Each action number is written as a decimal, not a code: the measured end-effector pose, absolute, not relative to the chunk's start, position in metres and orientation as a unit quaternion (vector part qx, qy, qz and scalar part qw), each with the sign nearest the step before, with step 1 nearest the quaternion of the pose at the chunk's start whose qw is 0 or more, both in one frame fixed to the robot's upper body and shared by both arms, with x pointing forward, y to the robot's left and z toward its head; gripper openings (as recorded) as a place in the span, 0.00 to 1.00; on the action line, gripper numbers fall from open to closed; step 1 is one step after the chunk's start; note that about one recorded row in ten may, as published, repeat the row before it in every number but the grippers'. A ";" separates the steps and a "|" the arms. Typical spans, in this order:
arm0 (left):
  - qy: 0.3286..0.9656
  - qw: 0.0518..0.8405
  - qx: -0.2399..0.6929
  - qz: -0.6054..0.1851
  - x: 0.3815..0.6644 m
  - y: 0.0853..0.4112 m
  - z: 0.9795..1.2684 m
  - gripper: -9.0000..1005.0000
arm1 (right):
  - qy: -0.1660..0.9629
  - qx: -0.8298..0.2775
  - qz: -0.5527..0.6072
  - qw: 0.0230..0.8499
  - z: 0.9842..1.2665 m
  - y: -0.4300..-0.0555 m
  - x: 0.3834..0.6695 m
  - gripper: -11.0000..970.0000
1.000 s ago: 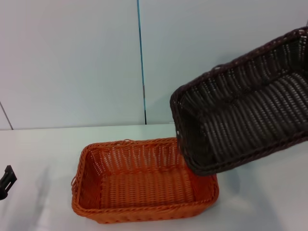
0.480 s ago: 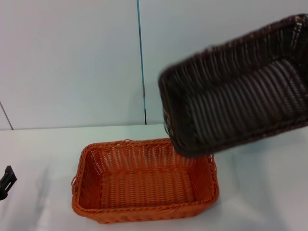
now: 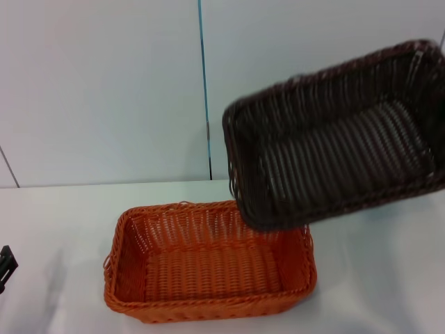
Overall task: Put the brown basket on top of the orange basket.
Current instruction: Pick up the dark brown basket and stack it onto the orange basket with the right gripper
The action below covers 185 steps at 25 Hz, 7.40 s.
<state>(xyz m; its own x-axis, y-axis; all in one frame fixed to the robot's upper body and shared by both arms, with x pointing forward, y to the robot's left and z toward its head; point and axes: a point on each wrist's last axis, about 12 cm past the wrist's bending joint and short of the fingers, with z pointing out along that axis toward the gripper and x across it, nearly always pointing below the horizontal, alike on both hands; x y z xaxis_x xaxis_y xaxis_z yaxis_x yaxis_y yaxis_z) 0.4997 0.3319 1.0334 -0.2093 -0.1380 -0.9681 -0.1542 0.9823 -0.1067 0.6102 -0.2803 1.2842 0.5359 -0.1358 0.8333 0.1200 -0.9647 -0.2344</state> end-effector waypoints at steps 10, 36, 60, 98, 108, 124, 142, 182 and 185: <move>0.776 0.623 -0.098 0.008 0.499 0.335 1.038 0.85 | 0.016 -0.885 -0.443 0.139 1.223 -0.271 0.633 0.16; 0.775 0.622 -0.112 0.015 0.492 0.341 1.037 0.82 | -0.088 -0.751 -0.639 0.144 1.213 -0.196 0.610 0.16; 0.773 0.623 -0.115 0.020 0.482 0.344 1.043 0.79 | -0.128 -0.763 -0.606 0.186 1.162 -0.155 0.572 0.16; 0.783 0.611 -0.114 0.029 0.486 0.346 1.052 0.79 | -0.017 -0.761 -0.585 0.279 1.173 -0.162 0.591 0.16; 0.792 0.603 -0.089 0.047 0.492 0.345 1.057 0.79 | 0.054 -0.756 -0.574 0.310 1.151 -0.167 0.580 0.16; 0.793 0.600 -0.095 0.047 0.492 0.347 1.056 0.79 | 0.059 -0.783 -0.524 0.331 1.132 -0.160 0.570 0.16; 0.795 0.597 -0.095 0.039 0.497 0.340 1.057 0.79 | 0.097 -0.799 -0.472 0.361 1.129 -0.172 0.575 0.16; 0.793 0.599 -0.104 0.038 0.496 0.339 1.060 0.79 | 0.130 -0.830 -0.402 0.365 1.123 -0.203 0.601 0.16; 0.792 0.600 -0.103 0.038 0.496 0.338 1.061 0.79 | 0.136 -0.830 -0.391 0.375 1.121 -0.198 0.603 0.16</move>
